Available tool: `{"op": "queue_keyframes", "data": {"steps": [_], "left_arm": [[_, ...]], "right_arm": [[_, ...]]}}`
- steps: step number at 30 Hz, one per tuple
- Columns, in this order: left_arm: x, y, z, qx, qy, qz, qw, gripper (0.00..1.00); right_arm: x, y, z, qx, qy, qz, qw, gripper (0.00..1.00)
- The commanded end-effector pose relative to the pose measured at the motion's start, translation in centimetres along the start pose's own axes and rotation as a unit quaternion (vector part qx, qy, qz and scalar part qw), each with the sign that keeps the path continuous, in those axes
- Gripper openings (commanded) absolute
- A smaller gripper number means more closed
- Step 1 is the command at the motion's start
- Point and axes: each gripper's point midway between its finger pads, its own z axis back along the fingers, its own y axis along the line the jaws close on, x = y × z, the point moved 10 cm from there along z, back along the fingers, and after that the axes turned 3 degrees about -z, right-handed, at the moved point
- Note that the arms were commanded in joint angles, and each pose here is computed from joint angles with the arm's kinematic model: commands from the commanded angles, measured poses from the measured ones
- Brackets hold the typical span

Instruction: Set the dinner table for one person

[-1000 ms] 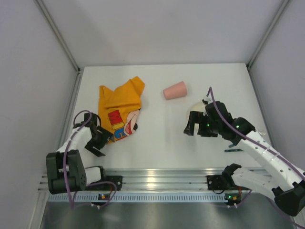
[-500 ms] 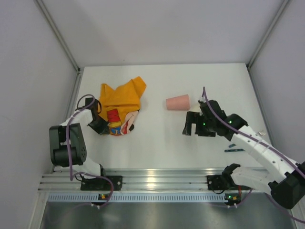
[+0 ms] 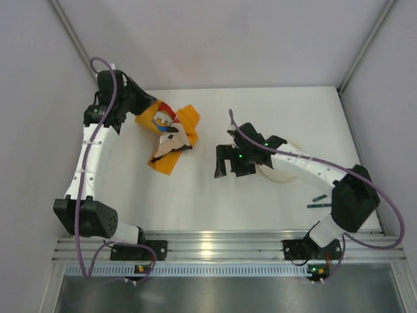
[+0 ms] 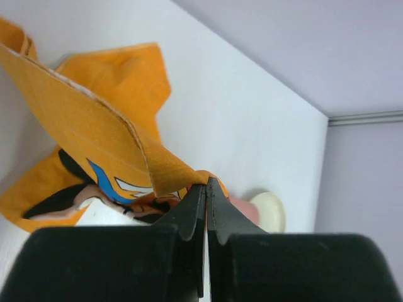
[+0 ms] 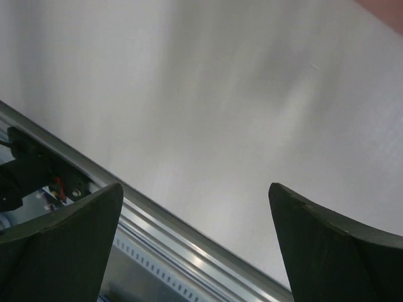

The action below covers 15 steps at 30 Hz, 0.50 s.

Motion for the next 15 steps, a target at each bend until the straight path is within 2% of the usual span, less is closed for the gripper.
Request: {"op": "queue_keyframes", "data": {"steps": [1, 3, 8, 15], "left_arm": [[2.3, -3.1, 1.6, -0.035, -0.015, 0.001, 0.999, 0.0], [2.9, -3.5, 1.3, -0.03, -0.017, 0.003, 0.999, 0.0], [3.8, -3.5, 1.0, 0.002, -0.032, -0.001, 0.999, 0.0], [3.1, -0.8, 0.5, 0.075, -0.032, -0.004, 0.997, 0.0]], "right_arm": [[1.9, 7.7, -1.7, 0.125, -0.009, 0.086, 0.988, 1.0], [2.9, 10.5, -2.2, 0.148, -0.014, 0.107, 0.983, 1.0], [1.6, 15.3, -6.7, 0.153, 0.011, 0.149, 0.977, 1.0], [2.2, 18.7, -12.1, 0.155, 0.0, 0.131, 0.979, 1.0]]}}
